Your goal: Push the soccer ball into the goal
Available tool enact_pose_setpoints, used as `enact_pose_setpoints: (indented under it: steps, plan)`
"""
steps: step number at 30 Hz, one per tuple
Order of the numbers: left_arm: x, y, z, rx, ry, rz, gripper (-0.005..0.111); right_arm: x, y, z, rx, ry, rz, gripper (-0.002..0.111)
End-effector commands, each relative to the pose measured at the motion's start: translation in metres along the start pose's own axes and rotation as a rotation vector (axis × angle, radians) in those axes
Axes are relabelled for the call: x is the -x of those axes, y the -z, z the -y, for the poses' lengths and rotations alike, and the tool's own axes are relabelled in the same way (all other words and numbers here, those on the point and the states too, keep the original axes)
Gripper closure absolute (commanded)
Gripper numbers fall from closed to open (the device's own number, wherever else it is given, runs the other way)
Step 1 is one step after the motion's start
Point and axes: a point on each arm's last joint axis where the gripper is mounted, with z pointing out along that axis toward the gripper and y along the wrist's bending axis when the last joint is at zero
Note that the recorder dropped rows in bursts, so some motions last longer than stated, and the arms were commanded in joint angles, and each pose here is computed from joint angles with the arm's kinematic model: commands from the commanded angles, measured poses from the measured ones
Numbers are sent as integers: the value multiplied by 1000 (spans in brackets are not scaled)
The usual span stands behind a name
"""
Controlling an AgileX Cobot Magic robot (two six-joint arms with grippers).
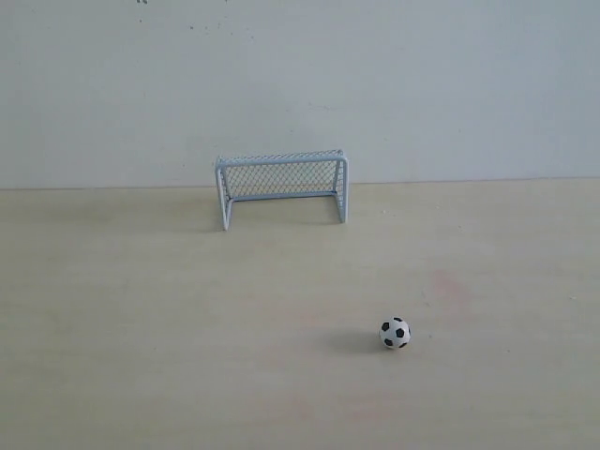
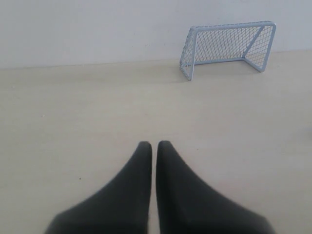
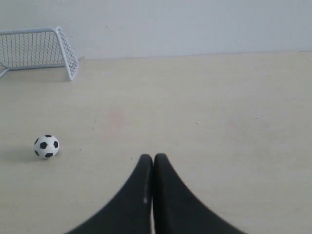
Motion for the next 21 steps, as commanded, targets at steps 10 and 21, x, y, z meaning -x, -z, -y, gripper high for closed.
enact_pose_setpoints:
  steps: [10,21]
  plan:
    - [-1,0,0,-1,6,4,102,57,21,-2,14,12,682,108]
    - [-1,0,0,-1,6,4,102,139,82,-6,-133,258,1048,108]
